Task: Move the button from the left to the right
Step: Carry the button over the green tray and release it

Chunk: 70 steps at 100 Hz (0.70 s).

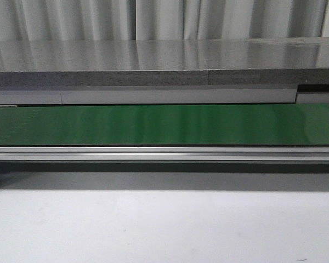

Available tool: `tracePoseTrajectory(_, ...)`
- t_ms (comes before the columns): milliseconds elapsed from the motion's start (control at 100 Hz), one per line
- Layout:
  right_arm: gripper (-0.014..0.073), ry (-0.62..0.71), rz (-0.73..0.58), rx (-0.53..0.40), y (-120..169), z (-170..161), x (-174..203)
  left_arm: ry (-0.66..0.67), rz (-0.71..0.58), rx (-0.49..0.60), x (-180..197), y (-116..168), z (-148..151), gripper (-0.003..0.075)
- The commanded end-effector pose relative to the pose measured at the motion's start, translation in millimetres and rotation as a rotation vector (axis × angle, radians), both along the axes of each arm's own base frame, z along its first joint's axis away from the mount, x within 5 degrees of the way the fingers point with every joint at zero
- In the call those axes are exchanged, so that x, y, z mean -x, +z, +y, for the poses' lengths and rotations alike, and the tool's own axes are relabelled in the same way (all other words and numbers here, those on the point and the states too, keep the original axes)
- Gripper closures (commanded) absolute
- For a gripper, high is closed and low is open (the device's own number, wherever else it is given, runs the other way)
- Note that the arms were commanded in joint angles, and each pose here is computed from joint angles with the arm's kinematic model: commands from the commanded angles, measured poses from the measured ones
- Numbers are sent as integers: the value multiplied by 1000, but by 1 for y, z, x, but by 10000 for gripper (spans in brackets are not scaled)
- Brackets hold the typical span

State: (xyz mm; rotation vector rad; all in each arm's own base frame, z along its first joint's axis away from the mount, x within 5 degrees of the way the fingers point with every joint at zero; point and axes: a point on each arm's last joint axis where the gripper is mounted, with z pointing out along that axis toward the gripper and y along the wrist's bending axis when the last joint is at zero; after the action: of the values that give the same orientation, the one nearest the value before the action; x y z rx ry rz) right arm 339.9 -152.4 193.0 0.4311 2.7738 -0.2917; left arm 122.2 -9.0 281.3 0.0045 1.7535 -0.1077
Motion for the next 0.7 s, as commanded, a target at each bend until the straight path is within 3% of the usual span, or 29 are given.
tracePoseTrajectory(0,328,0,-74,24,22,-3,-3,16,-103,18,-2,16,1,715)
tracePoseTrajectory(150,174,-4,-64,14,18,-3,-3,16,-103,18,-2,16,1,715)
tracePoseTrajectory(250,118,-3,-65,16,19,-3,-4,16,-103,18,-2,16,1,715)
tracePoseTrajectory(490,116,-4,-110,31,30,-2,-3,16,-103,18,-2,16,1,715)
tracePoseTrajectory(690,118,-6,-279,51,70,6,1,16,-103,18,-2,16,1,715)
